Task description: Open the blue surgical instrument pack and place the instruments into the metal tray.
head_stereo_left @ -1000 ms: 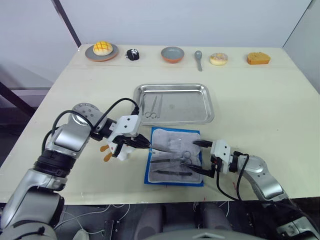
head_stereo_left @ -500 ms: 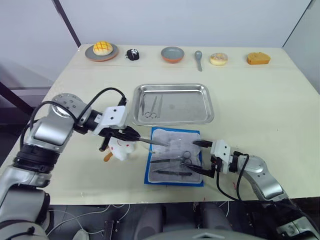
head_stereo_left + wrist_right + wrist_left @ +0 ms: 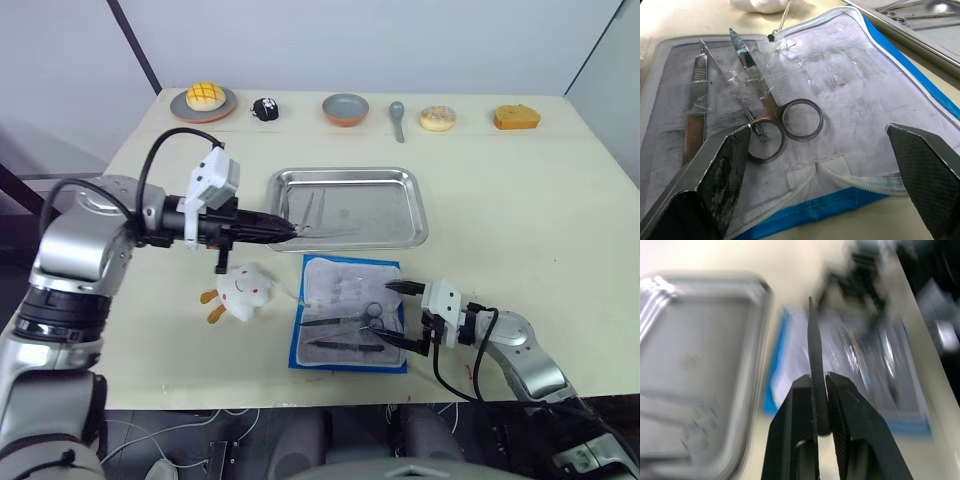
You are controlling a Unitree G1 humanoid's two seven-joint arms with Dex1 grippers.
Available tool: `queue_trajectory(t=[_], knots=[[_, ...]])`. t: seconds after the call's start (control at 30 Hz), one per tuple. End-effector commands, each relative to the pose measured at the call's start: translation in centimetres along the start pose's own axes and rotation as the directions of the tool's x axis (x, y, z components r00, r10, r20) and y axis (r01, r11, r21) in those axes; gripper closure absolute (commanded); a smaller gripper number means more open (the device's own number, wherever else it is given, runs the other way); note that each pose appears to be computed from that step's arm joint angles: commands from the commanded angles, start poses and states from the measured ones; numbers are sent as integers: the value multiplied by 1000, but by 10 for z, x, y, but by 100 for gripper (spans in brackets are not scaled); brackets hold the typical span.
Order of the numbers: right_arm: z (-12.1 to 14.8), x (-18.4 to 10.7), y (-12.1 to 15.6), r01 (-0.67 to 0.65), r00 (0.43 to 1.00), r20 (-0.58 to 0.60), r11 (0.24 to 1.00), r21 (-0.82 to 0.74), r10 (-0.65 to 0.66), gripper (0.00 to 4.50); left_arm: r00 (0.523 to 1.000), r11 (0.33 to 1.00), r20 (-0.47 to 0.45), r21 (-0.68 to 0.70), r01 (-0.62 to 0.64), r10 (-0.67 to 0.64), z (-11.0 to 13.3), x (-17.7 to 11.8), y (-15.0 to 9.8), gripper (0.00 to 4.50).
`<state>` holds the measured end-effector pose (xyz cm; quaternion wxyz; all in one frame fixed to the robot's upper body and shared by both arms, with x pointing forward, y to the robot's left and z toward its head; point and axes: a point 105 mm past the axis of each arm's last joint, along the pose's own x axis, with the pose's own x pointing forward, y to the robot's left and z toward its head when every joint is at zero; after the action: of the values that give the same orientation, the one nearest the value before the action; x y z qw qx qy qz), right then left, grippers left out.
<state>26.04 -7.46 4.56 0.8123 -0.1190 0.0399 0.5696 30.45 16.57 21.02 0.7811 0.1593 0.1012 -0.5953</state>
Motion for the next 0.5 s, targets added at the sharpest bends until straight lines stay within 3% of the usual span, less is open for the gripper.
queue_trajectory(t=[0.03,0.37,0.5], knots=[[-57,-14,18,-3,980,-198,990,141,31,0,968,973,92,-29,-230,232,18,9,15,444],[-57,-15,17,-6,979,-202,991,136,34,0,807,813,132,-189,-550,576,13,47,28,444],[-57,-15,17,-3,979,-201,991,137,30,0,697,705,134,-250,-664,704,15,61,37,444]])
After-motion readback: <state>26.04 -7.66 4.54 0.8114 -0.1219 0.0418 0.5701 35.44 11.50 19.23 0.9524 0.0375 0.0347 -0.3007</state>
